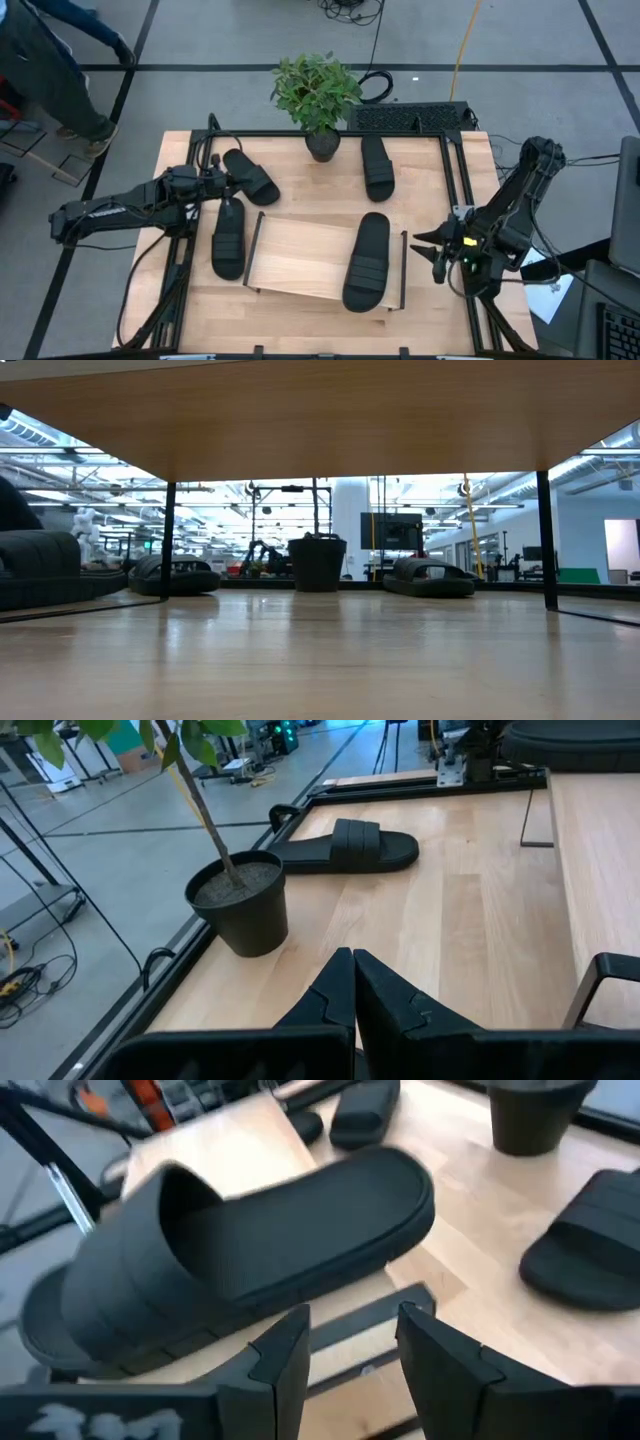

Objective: Pick and place slides into the shelf
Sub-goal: Adjust the shelf

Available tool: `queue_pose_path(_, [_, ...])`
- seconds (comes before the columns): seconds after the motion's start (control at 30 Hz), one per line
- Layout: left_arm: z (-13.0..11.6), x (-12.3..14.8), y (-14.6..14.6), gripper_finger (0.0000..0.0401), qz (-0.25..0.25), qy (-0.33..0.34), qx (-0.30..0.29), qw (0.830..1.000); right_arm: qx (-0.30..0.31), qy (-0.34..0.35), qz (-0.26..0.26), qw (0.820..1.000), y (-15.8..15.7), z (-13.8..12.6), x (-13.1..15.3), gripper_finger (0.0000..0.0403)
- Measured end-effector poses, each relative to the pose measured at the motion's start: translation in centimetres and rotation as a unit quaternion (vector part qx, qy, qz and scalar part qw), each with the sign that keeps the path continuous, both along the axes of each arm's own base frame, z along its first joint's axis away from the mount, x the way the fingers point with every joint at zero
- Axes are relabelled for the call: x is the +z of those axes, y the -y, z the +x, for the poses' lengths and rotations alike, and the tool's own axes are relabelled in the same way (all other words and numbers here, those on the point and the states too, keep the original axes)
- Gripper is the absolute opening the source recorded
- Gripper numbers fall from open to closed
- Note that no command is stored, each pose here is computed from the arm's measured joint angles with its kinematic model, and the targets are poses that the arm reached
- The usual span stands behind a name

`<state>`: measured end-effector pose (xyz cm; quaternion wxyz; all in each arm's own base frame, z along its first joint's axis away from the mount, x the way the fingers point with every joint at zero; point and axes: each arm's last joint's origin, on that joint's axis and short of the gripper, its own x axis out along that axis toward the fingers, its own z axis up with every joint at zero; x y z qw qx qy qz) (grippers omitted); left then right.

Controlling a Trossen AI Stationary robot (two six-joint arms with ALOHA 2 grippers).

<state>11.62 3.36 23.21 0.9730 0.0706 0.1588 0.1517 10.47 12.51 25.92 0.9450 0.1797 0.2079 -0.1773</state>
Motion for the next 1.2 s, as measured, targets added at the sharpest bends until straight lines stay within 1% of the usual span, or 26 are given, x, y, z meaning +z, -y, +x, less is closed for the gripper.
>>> queue_pose_path(0.1, [0.0, 0.0, 0.0, 0.0005, 0.001, 0.000, 0.005, 1.000, 0.008, 0.027, -0.003, 1.000, 0.2, -0.4, -0.3, 0.0139])
queue_pose_path(0.23, [0.0, 0.0, 0.0, 0.0005, 0.000, 0.000, 0.006, 1.000, 0.024, 0.048, 0.008, 0.999, 0.3, -0.7, -1.8, 0.0143])
queue_pose_path(0.33, [0.0, 0.0, 0.0, 0.0005, 0.000, 0.000, 0.006, 1.000, 0.029, 0.066, 0.041, 0.997, 0.8, -1.1, -3.0, 0.0162])
queue_pose_path(0.57, [0.0, 0.0, 0.0, 0.0005, 0.000, 0.000, 0.006, 1.000, 0.036, 0.132, 0.129, 0.982, 1.8, -1.7, -4.7, 0.0234])
queue_pose_path(0.7, [0.0, 0.0, 0.0, 0.0005, 0.000, 0.000, 0.006, 1.000, 0.051, 0.150, 0.154, 0.975, 2.1, -1.4, -5.5, 0.0248])
queue_pose_path(0.87, [0.0, 0.0, 0.0, 0.0005, -0.002, 0.001, 0.006, 1.000, 0.053, 0.161, 0.149, 0.974, 2.5, -0.8, -6.2, 0.0243])
queue_pose_path(1.2, [0.0, 0.0, 0.0, 0.0005, -0.002, 0.001, 0.006, 1.000, 0.055, 0.157, 0.113, 0.980, 3.3, 0.1, -5.9, 0.0236])
